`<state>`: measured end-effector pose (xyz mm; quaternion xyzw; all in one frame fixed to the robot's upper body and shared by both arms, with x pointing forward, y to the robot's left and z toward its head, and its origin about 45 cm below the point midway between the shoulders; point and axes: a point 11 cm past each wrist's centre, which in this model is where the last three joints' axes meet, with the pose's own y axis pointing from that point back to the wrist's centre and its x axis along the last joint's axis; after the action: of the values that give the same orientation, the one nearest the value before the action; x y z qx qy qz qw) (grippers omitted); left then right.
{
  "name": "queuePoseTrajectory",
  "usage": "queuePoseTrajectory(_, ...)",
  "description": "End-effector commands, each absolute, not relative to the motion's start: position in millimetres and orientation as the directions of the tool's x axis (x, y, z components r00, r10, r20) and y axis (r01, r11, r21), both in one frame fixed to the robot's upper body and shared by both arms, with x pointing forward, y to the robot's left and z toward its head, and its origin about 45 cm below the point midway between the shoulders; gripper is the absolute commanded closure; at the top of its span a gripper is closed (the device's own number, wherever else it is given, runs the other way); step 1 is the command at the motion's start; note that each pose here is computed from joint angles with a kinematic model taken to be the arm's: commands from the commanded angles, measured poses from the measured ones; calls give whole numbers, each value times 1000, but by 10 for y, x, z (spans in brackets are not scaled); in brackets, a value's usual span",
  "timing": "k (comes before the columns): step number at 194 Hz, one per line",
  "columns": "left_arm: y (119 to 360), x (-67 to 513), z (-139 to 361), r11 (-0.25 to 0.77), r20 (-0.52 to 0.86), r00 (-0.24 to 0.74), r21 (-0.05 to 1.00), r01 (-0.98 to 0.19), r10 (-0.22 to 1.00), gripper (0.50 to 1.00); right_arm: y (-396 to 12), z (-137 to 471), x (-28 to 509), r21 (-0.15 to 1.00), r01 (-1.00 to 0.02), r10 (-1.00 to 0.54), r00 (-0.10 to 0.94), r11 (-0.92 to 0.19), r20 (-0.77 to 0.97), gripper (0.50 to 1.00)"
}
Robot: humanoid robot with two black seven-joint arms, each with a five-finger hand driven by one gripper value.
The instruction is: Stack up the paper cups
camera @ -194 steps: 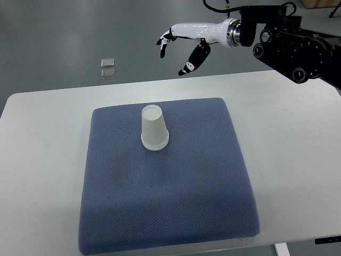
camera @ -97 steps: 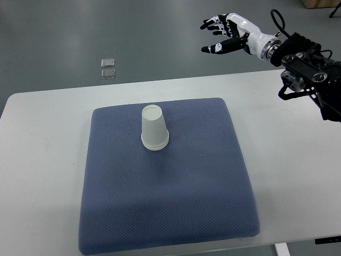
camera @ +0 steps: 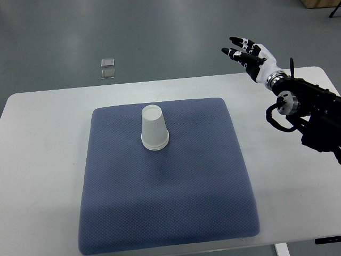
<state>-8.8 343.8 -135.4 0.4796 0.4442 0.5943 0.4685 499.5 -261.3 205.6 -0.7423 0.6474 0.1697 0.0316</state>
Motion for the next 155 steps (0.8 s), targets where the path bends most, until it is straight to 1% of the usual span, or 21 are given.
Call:
queuePoseTrajectory(1,3438,-88,-1354,-166,154,-101,977,-131,983,500,-2531,1948,4946,186,-969,-935,90,-161,-342,599)
queuePoseTrajectory(33,3438,-88,-1354,-166,154,-101,977,-131,983,500,-2415,1986,4955,151,-975,-892,83,-166,-445,587)
queuePoseTrajectory(67,3438,-88,-1354,-166,154,-101,977,-131,983,500,-2385,2154,5034,98,-986,-847,60,-132,-529,587)
queuePoseTrajectory(99,3438,-88,-1354,-166,154,-101,977,-131,983,500,-2324,2139,5014,64,-991,-848,63,-113,-527,587)
queuePoseTrajectory(111,3438,-88,-1354,-166,154,-101,977,-131,983,500,-2262,2070,4980,74,-990,-845,64,-122,-531,587)
queuePoseTrajectory(155,3438,-88,-1354,-166,154,-101,977,-131,983,500,-2275,2038,4965,79,-990,-847,60,-119,-529,587)
